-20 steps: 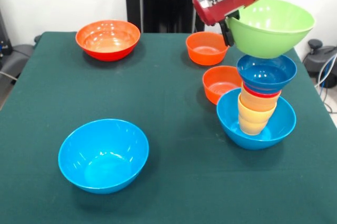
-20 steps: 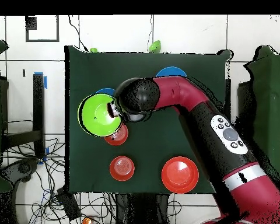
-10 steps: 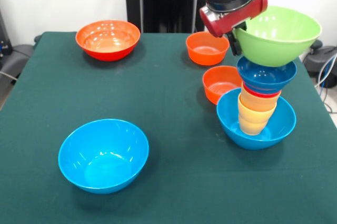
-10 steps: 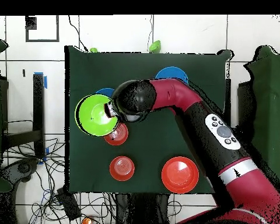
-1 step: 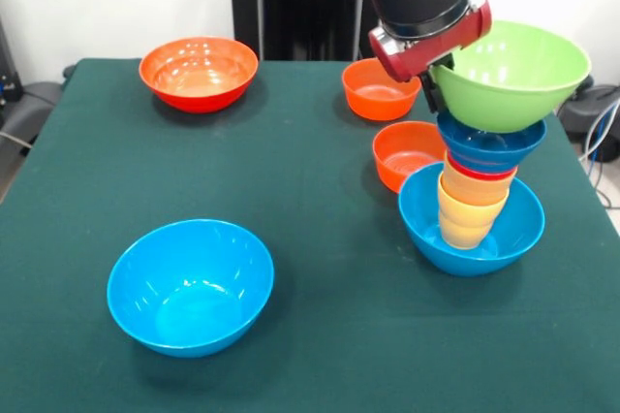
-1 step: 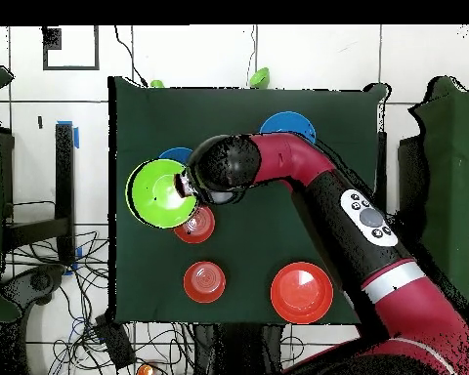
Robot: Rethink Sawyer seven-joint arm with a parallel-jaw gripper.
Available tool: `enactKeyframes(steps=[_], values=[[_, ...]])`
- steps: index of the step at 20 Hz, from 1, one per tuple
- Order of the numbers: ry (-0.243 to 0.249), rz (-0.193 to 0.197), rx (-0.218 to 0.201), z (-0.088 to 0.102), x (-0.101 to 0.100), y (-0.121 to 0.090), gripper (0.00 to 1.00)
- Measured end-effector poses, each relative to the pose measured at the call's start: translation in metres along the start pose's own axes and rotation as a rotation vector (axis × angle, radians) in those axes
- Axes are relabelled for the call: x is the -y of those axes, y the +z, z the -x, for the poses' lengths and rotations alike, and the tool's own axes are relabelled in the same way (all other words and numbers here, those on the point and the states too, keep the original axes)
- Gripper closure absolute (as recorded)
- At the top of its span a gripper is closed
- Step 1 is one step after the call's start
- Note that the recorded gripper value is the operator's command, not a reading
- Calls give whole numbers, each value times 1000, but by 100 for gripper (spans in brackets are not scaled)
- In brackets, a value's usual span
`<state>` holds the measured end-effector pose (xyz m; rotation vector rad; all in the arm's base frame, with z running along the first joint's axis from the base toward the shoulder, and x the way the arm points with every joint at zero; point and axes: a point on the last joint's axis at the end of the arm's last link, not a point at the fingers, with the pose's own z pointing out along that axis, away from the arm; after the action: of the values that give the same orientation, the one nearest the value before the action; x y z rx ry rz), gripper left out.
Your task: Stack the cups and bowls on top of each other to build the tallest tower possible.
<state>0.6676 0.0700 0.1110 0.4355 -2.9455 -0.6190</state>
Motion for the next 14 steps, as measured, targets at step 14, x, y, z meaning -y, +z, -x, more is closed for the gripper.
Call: enactKeyframes(steps=[14], values=[[-17,-29,-4,-3,5,4,100]])
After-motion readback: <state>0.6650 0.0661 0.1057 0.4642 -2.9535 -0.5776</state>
